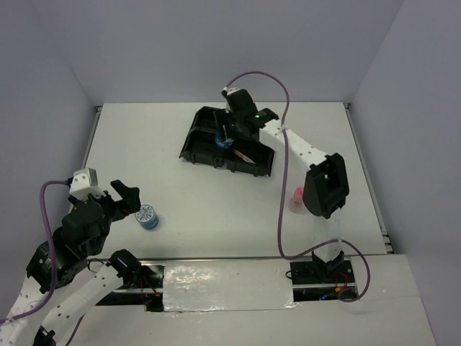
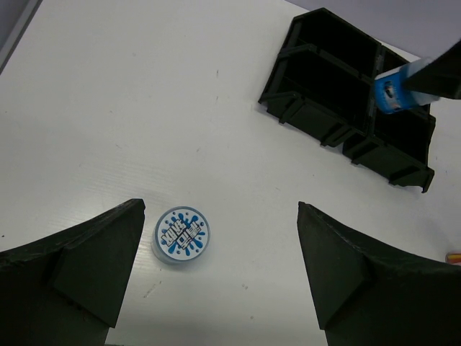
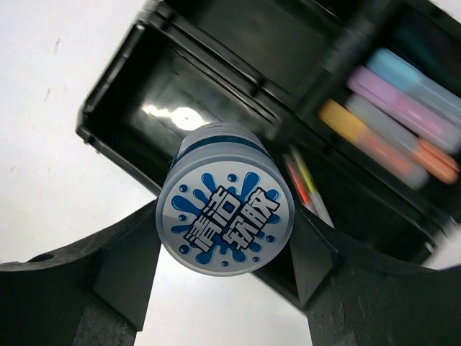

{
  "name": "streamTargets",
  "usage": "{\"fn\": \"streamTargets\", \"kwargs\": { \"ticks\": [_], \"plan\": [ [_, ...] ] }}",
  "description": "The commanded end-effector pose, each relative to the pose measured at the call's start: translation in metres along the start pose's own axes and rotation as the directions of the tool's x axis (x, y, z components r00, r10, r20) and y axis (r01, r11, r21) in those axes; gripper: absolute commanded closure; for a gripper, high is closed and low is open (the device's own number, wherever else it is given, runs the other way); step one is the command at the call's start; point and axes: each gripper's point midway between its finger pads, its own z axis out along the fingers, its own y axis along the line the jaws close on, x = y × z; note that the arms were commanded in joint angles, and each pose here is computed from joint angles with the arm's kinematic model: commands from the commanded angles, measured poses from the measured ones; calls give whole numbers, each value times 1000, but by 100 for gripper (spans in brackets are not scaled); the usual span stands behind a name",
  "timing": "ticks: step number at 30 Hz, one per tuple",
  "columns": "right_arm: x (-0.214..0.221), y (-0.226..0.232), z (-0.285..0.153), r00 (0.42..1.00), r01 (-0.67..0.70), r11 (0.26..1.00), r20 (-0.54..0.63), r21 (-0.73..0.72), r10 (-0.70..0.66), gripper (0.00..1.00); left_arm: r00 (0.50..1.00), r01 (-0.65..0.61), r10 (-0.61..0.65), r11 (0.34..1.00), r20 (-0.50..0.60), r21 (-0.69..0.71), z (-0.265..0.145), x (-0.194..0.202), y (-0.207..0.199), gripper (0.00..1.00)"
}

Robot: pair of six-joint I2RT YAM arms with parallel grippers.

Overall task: Sort the stationery into containers
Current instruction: Place the stationery in the storage box.

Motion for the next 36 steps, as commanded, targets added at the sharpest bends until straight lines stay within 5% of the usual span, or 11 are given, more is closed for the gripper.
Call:
{"fn": "streamTargets", "kwargs": {
  "ticks": [1,14,36],
  "plan": [
    [-44,31,9,991,69,996,120,-61,-61,100,999,6,-6,1000,32,18,-1,-8,-3,1],
    [-7,30,57,991,133,991,7,-8,-133,100,999,4,-5,1000,35,31,-1,-9,-5,1],
    [38,34,43,979,173,985,-113,26,-169,82,999,13,-15,999,44,39,-4,-10,-4,1]
  ]
}}
